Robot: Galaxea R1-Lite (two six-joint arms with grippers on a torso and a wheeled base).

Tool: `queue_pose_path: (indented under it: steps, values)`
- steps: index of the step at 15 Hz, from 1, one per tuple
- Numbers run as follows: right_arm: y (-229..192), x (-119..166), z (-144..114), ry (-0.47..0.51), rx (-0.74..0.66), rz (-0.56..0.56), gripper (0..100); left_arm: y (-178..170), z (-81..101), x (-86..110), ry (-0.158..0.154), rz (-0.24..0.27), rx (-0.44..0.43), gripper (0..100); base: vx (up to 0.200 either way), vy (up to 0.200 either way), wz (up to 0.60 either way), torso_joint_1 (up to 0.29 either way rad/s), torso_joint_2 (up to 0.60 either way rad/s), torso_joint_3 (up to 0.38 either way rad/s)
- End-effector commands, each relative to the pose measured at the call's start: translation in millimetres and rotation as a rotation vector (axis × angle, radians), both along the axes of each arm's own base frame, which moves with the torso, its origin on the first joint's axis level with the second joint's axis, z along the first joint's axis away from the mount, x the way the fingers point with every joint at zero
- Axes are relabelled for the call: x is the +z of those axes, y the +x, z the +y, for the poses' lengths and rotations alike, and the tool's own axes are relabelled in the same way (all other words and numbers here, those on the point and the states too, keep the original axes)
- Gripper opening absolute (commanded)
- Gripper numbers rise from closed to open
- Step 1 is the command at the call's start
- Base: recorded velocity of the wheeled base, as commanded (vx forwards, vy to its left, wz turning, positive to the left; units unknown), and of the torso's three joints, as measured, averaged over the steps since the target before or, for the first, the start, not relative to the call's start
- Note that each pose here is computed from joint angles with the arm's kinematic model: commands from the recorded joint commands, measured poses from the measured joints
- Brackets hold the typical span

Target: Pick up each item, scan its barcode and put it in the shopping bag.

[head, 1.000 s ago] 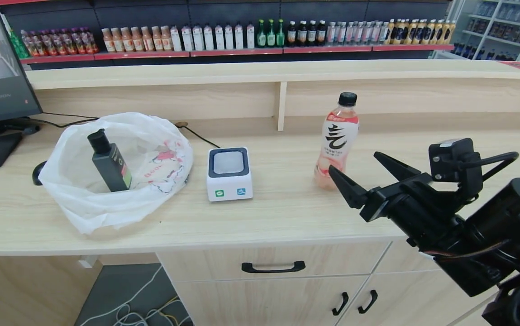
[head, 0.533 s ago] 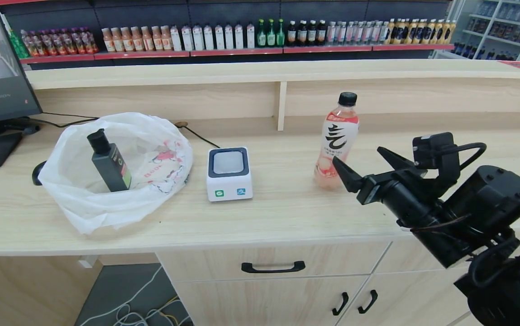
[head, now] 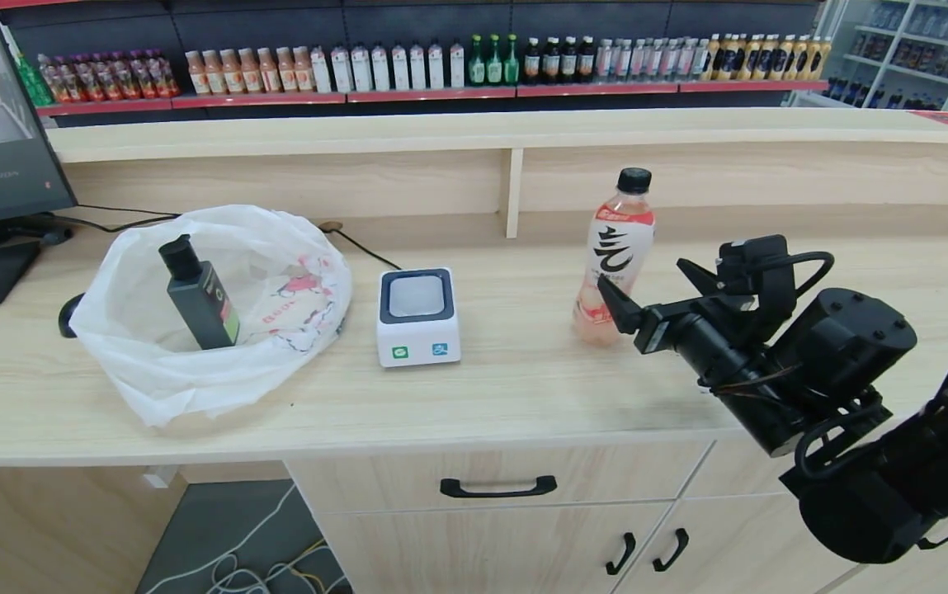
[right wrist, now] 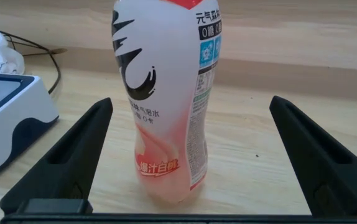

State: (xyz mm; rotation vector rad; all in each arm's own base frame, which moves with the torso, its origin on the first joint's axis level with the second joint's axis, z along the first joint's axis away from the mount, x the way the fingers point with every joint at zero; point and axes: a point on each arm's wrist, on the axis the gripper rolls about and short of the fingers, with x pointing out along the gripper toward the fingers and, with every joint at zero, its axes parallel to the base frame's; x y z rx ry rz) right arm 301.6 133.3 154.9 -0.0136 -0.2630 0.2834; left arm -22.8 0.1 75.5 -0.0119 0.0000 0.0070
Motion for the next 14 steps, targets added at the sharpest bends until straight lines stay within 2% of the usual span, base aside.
queue_pose_path:
  steps: [1, 14]
  values:
    - [9.7, -3.5, 6.1, -0.002, 0.003, -0.007, 100, 0.0, 0.0, 0.0, 0.0, 0.0, 0.001, 100, 0.0, 0.0, 0.0, 0.0, 0.0, 0.0]
    - [31.9, -14.0, 23.1, 0.026, 0.027, -0.011, 100, 0.0, 0.0, 0.0, 0.0, 0.0, 0.001, 100, 0.0, 0.0, 0.0, 0.0, 0.0, 0.0]
